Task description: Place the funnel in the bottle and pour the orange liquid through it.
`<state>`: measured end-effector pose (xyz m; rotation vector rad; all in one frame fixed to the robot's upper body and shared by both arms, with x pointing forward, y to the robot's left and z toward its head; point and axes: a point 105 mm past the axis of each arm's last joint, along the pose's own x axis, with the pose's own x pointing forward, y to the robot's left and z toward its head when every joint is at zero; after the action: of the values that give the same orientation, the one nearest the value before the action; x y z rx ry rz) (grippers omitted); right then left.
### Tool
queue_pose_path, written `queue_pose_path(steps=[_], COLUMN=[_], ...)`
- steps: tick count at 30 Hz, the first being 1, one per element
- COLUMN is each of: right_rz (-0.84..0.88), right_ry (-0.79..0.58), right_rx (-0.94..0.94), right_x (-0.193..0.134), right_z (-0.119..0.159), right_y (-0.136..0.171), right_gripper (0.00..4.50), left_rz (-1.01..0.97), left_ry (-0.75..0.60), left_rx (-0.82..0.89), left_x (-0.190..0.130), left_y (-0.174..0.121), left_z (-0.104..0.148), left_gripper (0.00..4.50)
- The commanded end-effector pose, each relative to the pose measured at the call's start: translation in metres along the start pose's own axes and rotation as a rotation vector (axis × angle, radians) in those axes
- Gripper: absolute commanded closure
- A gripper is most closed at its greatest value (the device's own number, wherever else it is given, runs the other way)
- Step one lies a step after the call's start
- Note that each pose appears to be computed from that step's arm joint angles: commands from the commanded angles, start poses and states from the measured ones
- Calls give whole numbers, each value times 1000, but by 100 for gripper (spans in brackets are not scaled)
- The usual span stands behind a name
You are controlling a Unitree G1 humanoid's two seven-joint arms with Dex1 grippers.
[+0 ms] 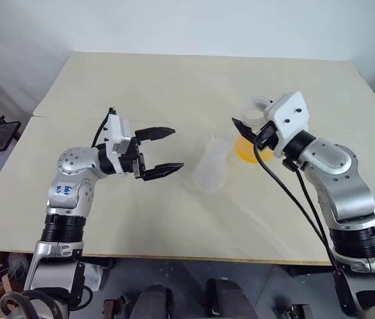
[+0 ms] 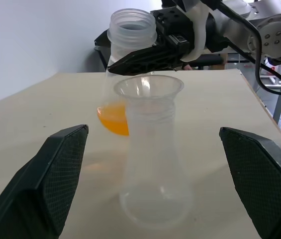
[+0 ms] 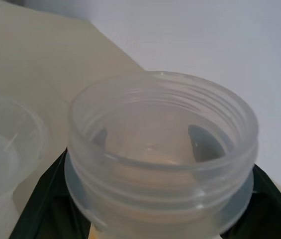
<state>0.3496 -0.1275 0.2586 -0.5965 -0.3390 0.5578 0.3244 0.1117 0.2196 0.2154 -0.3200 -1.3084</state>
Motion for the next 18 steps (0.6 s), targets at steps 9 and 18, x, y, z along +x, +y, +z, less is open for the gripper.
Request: queue_pose_path(steps=[9,18], right_rz=[-21,-91], right_ry=[-31,-1], right_rx=[-229,-411], right_x=[-1,2], right_z=[21,25], right_y=[-2,-13], right_gripper=[202,202], left_rz=[-6,-4], left_ry=[-50,-60], left_rx=[38,36], left_x=[7,9], left_y=[-3,-3], left_z=[9,9], left_gripper=[0,0])
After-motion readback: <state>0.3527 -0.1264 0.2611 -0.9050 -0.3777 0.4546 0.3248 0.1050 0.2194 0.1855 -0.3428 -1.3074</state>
